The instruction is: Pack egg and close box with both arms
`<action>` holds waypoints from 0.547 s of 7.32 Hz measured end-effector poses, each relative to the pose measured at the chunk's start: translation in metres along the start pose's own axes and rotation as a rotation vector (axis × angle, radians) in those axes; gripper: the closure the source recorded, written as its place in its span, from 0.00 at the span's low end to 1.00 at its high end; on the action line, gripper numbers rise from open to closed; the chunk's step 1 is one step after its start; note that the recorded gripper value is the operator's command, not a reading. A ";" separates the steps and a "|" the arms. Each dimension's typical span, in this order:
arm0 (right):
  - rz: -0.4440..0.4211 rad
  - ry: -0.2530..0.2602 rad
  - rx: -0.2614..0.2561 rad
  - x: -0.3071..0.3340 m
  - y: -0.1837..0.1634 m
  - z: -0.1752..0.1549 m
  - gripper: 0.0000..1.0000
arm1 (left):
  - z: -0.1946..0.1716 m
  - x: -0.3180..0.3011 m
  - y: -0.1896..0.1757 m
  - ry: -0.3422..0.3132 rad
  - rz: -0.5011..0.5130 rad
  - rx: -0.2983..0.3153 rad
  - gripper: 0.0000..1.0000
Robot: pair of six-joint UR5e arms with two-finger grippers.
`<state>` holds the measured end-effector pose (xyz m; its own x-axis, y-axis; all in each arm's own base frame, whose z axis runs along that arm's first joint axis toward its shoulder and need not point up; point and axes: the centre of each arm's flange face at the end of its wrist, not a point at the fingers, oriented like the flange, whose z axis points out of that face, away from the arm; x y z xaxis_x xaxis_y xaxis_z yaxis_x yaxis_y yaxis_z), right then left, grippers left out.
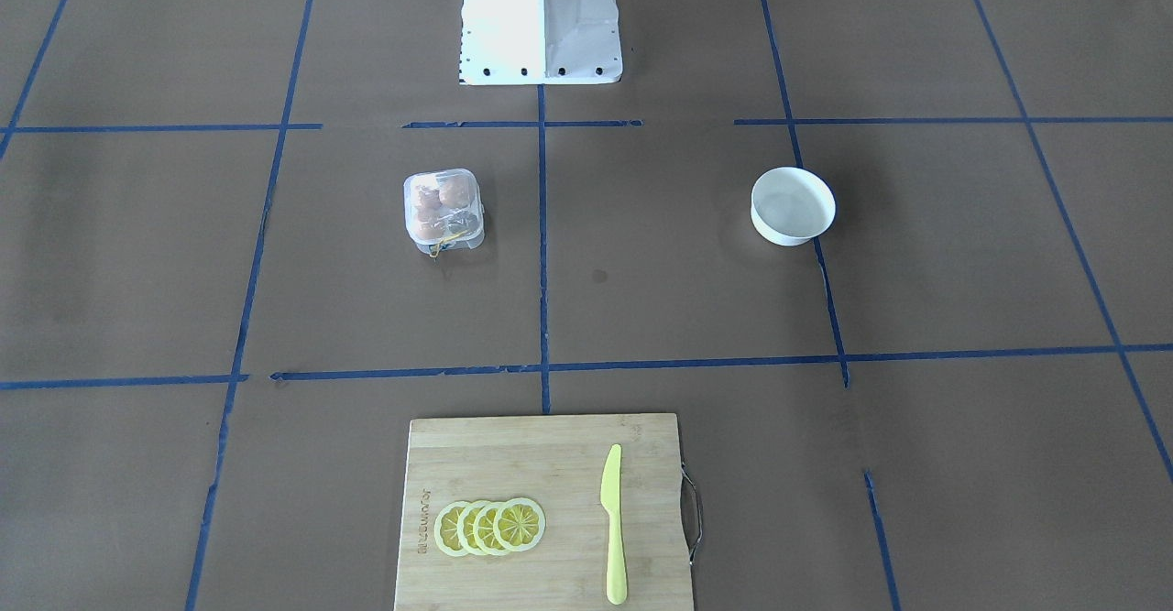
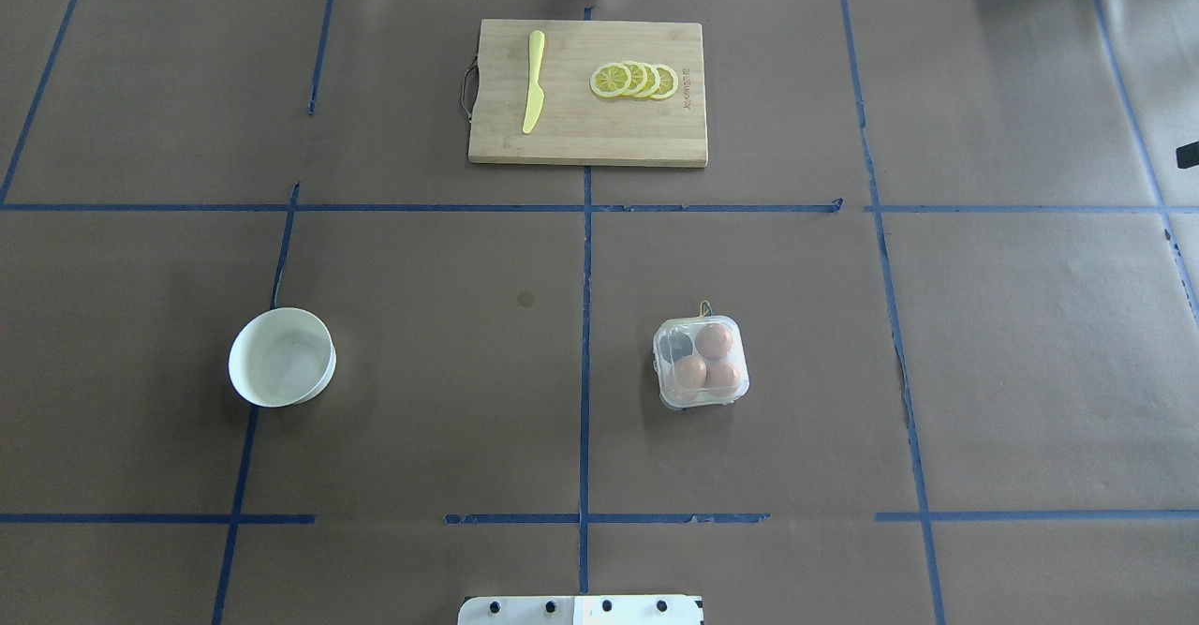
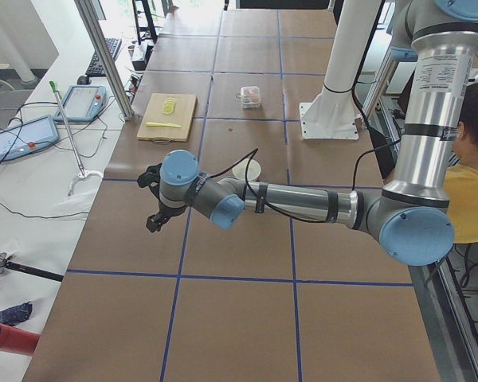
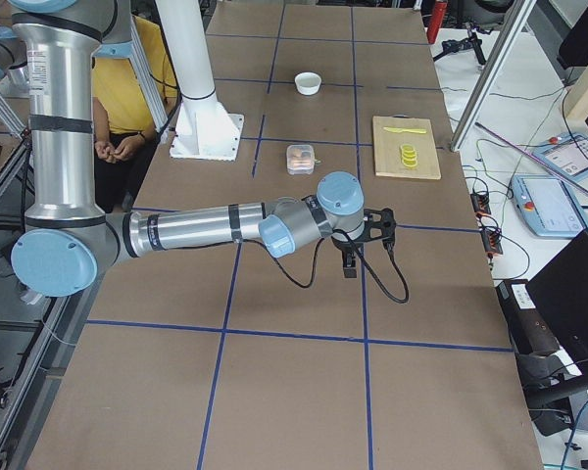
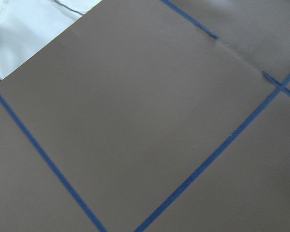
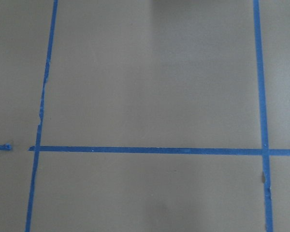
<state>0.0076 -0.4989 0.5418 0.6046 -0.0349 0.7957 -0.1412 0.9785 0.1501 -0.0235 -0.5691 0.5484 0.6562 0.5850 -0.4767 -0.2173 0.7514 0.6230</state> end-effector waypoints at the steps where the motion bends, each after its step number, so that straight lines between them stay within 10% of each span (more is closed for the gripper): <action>1: -0.038 0.023 -0.015 0.009 -0.005 -0.007 0.00 | -0.011 -0.015 -0.008 -0.055 -0.101 -0.072 0.00; 4: -0.104 0.069 -0.077 0.027 -0.005 -0.004 0.00 | -0.022 -0.005 0.032 -0.024 -0.478 -0.227 0.00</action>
<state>0.0272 -0.5039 0.5602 0.6655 -0.1254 0.7358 -0.0161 0.9831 0.1821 -0.0494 -0.5413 0.5566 0.7364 0.1558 -0.6584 -0.0392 0.9813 0.1885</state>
